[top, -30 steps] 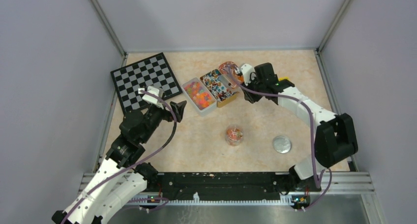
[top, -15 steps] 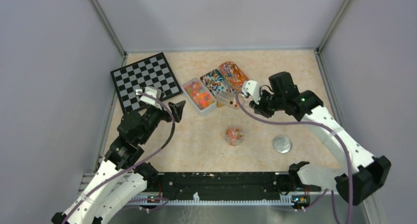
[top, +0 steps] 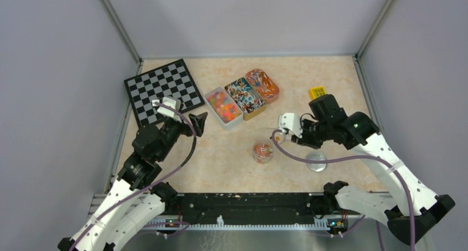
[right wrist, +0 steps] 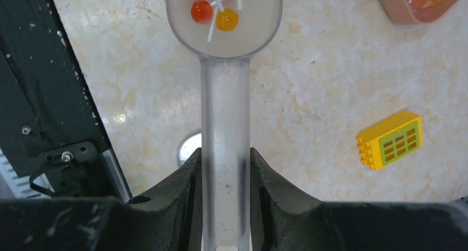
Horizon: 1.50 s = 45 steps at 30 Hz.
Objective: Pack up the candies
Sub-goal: Place the fake candies in the packing bottle.
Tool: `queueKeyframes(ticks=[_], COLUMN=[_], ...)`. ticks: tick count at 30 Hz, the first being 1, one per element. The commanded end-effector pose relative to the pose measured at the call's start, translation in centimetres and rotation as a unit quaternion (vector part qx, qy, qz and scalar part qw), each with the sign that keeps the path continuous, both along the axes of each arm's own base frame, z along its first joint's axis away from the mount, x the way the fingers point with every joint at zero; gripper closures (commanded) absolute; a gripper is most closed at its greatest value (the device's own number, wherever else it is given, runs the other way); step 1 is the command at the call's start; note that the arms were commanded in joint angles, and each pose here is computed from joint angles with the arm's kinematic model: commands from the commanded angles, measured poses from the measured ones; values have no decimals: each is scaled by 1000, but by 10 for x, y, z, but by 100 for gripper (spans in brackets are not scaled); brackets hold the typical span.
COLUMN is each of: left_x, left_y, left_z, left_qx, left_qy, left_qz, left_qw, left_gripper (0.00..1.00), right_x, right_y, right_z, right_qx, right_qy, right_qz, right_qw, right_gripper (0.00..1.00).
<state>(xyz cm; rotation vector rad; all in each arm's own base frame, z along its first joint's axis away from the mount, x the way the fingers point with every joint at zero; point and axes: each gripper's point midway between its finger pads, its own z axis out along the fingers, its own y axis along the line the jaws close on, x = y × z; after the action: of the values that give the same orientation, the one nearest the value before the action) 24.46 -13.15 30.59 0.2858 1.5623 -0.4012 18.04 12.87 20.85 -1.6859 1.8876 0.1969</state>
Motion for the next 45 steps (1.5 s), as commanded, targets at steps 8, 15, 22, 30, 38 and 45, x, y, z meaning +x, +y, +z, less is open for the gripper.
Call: queueKeyframes(ticks=[8, 15, 22, 30, 38, 45], left_x=[-2, -4, -5, -6, -5, -5], left_y=[4, 5, 7, 7, 8, 7], left_z=[11, 14, 15, 15, 15, 15], left_qx=[-13, -15, -18, -17, -17, -15], left_qy=[-19, -23, -26, -26, -27, -26], left_qz=[8, 9, 12, 12, 14, 10], left_qw=[1000, 1000, 999, 999, 999, 999], left_gripper=[1, 1, 1, 1, 1, 1], right_x=[-22, -22, -18, -15, -13, -9], right_y=[-20, -32, -33, -41, -43, -48], right_z=[-18, -26, -27, -30, -30, -29], right_qx=[-100, -154, -167, -190, -198, -206], right_qy=[60, 82, 85, 82, 79, 64], right_qz=[-7, -25, -34, -48, -55, -61], right_qw=[993, 984, 982, 977, 975, 975], right_gripper=[100, 100, 100, 100, 100, 100])
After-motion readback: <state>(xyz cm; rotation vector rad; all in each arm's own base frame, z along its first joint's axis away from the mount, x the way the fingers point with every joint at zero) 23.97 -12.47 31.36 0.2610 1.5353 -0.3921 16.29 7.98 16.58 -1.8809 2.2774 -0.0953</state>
